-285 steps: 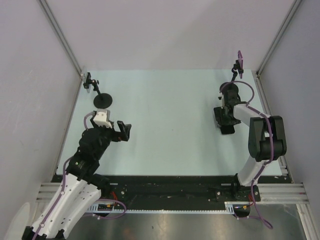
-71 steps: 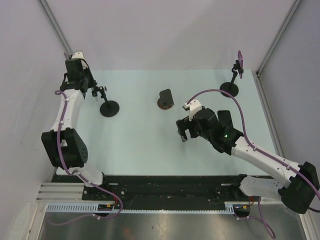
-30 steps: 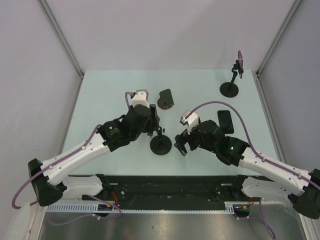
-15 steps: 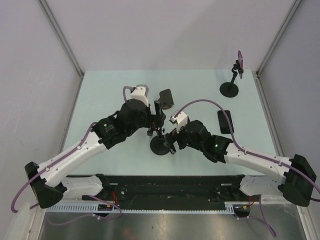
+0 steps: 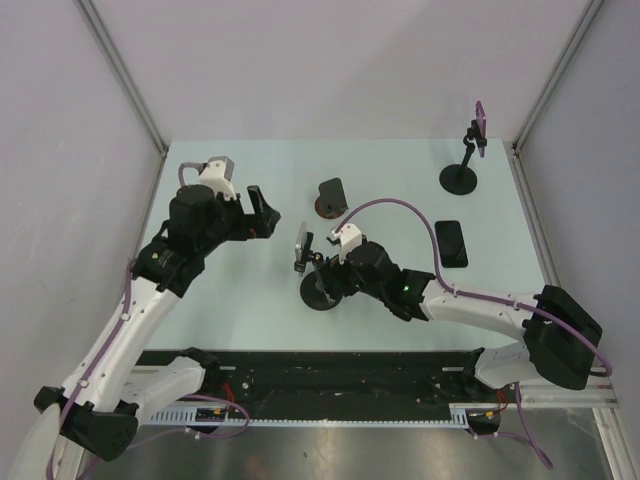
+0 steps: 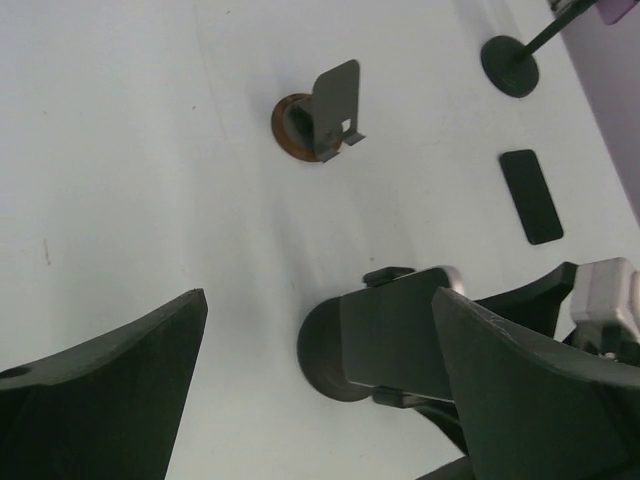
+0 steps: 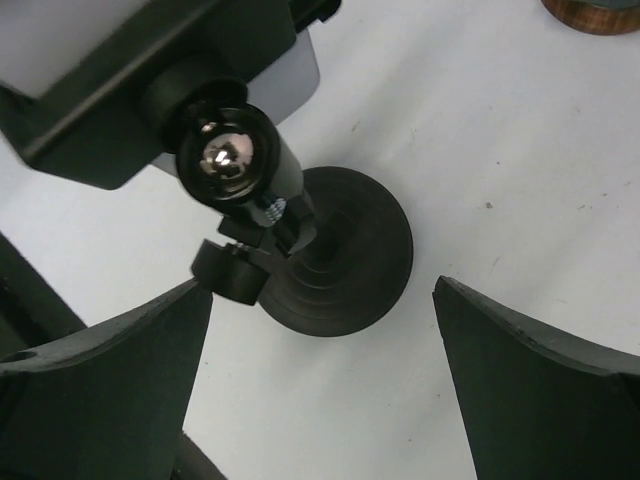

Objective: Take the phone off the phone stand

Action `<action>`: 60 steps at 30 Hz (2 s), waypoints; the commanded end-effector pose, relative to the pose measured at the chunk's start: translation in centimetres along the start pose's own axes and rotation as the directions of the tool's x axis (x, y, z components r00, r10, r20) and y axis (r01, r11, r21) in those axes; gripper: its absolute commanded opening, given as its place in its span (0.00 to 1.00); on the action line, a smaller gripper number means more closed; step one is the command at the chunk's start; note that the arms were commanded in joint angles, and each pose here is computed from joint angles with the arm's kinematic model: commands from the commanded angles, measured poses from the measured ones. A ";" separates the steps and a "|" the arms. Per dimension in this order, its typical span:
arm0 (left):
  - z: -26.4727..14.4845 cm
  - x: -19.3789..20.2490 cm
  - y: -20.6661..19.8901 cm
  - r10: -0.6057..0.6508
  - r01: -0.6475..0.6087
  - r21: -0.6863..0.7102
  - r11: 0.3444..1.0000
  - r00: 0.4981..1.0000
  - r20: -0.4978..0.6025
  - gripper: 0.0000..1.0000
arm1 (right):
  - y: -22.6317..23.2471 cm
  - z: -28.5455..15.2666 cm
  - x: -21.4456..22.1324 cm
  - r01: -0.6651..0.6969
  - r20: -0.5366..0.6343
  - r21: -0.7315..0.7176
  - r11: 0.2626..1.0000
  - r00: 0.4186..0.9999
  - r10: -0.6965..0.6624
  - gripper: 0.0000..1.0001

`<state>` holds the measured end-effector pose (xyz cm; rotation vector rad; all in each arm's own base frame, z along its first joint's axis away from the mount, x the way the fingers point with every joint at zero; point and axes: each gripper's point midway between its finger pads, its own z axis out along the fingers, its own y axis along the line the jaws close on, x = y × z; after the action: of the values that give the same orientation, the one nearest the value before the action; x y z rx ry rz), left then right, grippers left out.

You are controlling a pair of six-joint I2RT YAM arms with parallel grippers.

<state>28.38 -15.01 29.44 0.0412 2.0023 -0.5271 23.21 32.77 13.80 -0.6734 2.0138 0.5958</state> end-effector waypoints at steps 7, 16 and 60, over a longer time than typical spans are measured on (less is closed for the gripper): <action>0.3 2.7 1.9 0.145 -0.142 0.061 0.988 0.988 -0.057 1.00 | -2.9 0.2 -1.7 0.077 0.023 0.125 0.989 0.996 -0.081 0.98; 0.7 3.3 1.6 0.245 -0.237 0.121 0.964 0.968 -0.052 1.00 | -6.8 -0.7 -1.7 0.135 -0.022 0.212 0.968 0.991 -0.134 0.98; 1.7 3.4 7.6 0.161 -0.154 -0.130 0.979 0.986 0.046 1.00 | 5.6 1.4 -14.6 -0.045 0.004 0.106 0.993 0.999 0.045 0.50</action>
<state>29.19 -9.25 21.35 0.1068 2.0293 -0.2738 27.36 40.19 23.95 -0.5189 2.1016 0.4704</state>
